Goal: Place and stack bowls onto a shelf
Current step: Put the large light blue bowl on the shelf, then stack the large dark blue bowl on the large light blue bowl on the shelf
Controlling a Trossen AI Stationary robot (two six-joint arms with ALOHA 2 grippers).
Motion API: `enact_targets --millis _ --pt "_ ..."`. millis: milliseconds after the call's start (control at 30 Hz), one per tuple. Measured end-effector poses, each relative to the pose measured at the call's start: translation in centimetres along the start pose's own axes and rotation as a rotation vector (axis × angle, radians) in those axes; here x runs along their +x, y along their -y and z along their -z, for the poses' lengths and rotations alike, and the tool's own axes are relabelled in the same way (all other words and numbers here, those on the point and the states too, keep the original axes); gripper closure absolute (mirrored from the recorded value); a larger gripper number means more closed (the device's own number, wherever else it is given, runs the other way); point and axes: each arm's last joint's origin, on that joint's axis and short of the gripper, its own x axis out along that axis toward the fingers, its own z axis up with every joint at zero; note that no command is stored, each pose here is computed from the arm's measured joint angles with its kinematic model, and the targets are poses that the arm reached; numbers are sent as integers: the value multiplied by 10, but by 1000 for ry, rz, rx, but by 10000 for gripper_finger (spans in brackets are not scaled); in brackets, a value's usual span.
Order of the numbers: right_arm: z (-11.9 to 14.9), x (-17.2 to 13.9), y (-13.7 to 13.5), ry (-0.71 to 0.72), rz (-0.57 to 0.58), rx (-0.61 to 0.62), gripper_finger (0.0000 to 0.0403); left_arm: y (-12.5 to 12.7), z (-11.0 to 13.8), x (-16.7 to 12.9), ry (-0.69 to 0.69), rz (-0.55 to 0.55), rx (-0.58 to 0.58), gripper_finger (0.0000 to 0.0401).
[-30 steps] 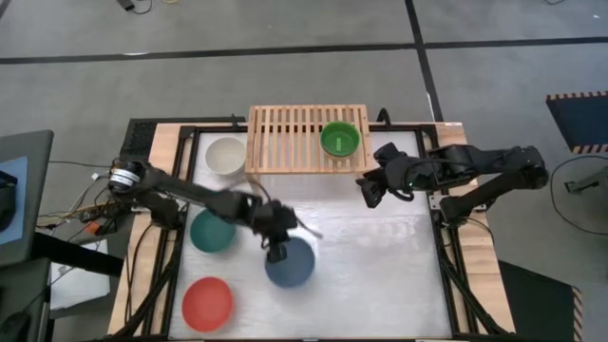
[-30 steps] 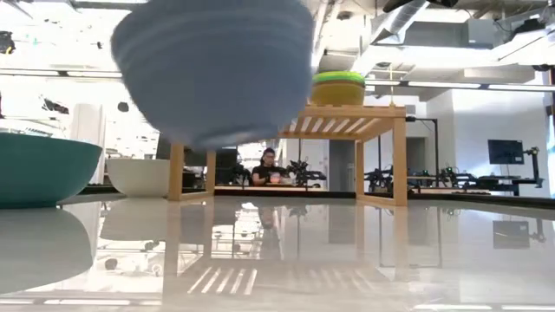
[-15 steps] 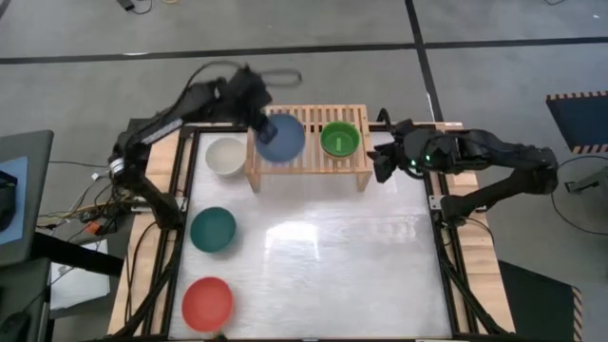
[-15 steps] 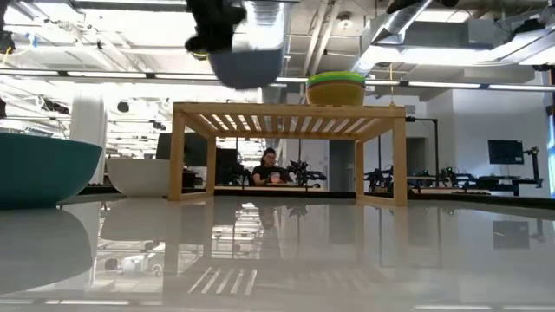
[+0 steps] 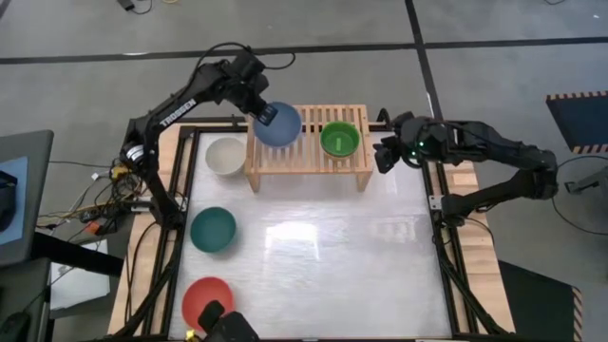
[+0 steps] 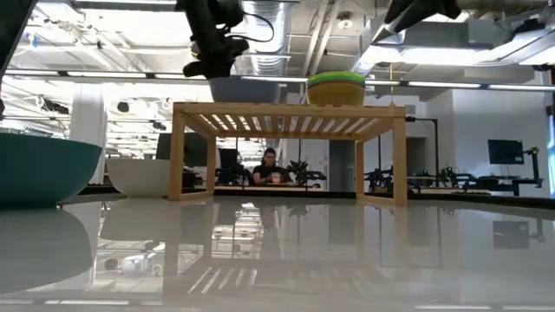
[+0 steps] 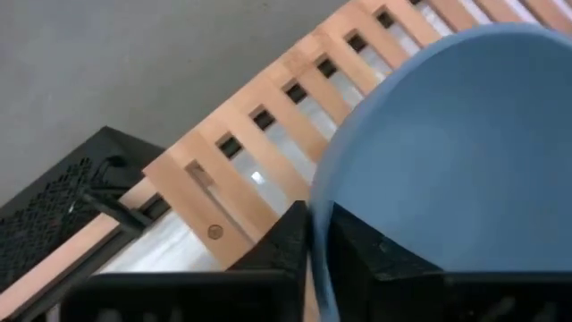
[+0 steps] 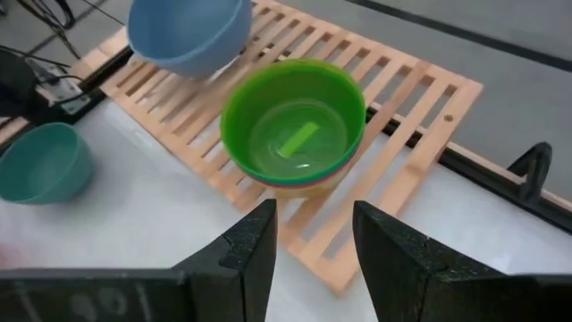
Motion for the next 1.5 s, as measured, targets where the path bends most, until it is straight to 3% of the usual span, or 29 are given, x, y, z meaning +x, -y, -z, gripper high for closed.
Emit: enact_targets --millis 267,400,500,700,900,1033,1300,1500 --pt "-5 4 6 1 3 -53 224 3 -5 -11 40 34 -6 261" --pt "-10 6 2 32 -47 -113 215 12 -5 -46 141 45 -2 216" --pt "-15 9 -7 63 -132 -144 208 24 7 -75 209 28 16 204" --pt "-19 10 -43 179 -359 -328 206 60 63 -106 202 -55 94 213" --pt "-2 31 -105 249 -523 -545 217 89 132 -132 236 63 95 224" --pt "14 60 -141 237 -579 -552 220 95 180 -140 198 156 82 225" --pt "59 121 -198 145 -721 -504 220 98 251 -118 12 224 126 225" --pt "94 157 -240 91 -827 -679 220 102 280 -97 -132 230 252 225"
